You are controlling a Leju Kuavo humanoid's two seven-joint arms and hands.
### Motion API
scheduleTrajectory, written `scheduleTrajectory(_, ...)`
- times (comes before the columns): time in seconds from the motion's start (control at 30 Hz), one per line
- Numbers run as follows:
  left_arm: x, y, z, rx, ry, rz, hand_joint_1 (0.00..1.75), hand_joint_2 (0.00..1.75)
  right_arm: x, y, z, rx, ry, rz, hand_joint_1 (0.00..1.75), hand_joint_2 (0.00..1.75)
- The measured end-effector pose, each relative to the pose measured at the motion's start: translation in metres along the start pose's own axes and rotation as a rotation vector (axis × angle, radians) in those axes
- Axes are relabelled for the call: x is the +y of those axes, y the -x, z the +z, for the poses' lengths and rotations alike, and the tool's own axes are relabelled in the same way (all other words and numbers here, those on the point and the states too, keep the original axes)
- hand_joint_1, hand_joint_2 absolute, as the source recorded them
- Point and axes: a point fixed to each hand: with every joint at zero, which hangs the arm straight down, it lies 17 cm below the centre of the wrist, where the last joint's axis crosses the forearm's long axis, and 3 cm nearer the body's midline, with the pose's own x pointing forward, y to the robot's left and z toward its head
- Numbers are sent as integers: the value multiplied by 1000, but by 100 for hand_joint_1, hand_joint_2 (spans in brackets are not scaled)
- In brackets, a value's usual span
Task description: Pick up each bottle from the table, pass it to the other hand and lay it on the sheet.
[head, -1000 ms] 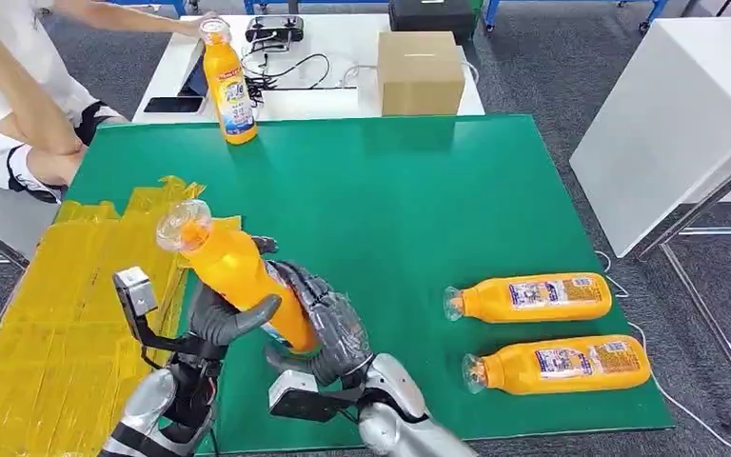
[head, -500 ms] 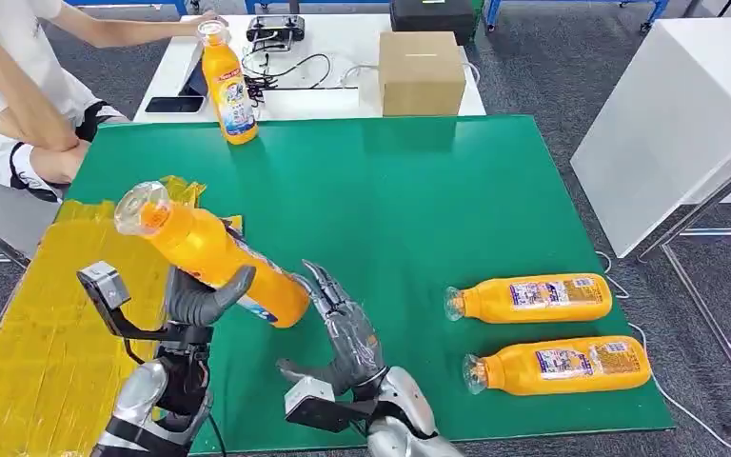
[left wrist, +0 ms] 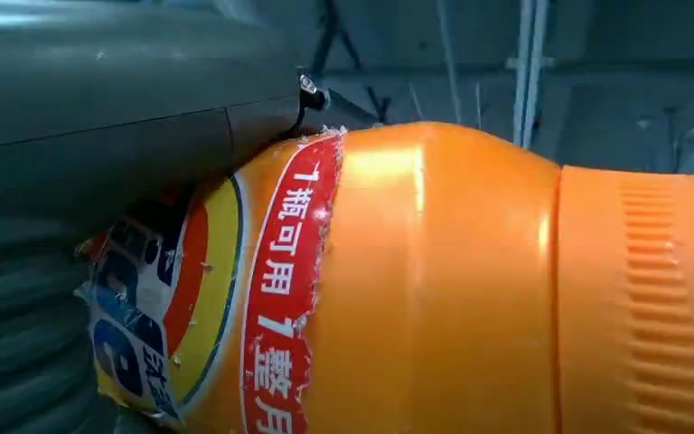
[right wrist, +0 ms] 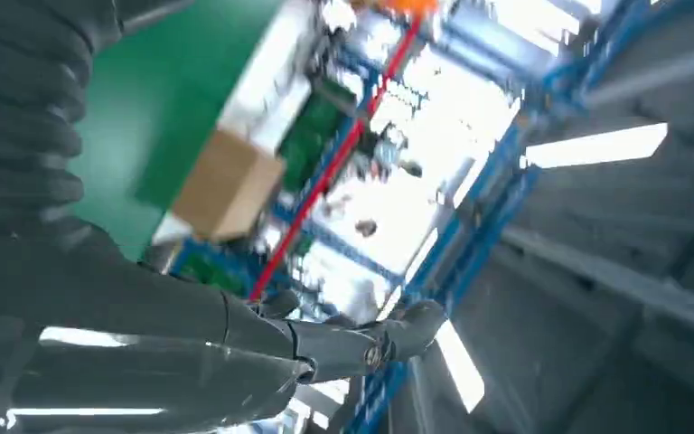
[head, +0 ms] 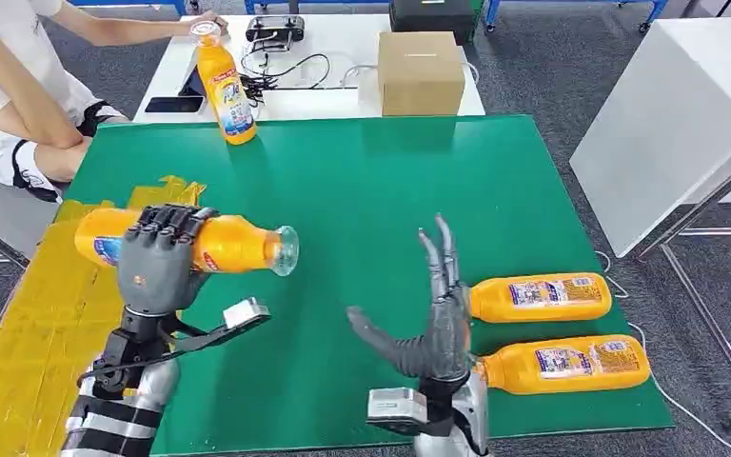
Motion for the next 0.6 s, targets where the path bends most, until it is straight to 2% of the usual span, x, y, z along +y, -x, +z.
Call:
scheduleTrajectory(0.1,-3,22,2,118,-4,70,175,175,-17,-1,-4,-5,37,16,0,175)
scheduleTrajectory(0.17,-13,30,6,134,41,-15,175,175,-27,0,-5,-7,58,35,0,175)
scheduleTrajectory(0.3,-53,45,24,164,219,-115,175,175,-49,8,-6,14,97,86,0,175)
scheduleTrajectory(0.4,-75,45,37,140,313,-141,175,175,-62,15,-5,31,115,123,0,175)
scheduleTrajectory(0.47,-96,49,49,145,419,-131,175,175,-68,19,-5,44,118,159,0,175)
scheduleTrajectory(0.6,-135,59,85,224,623,-39,175,175,-77,35,0,93,81,285,0,175)
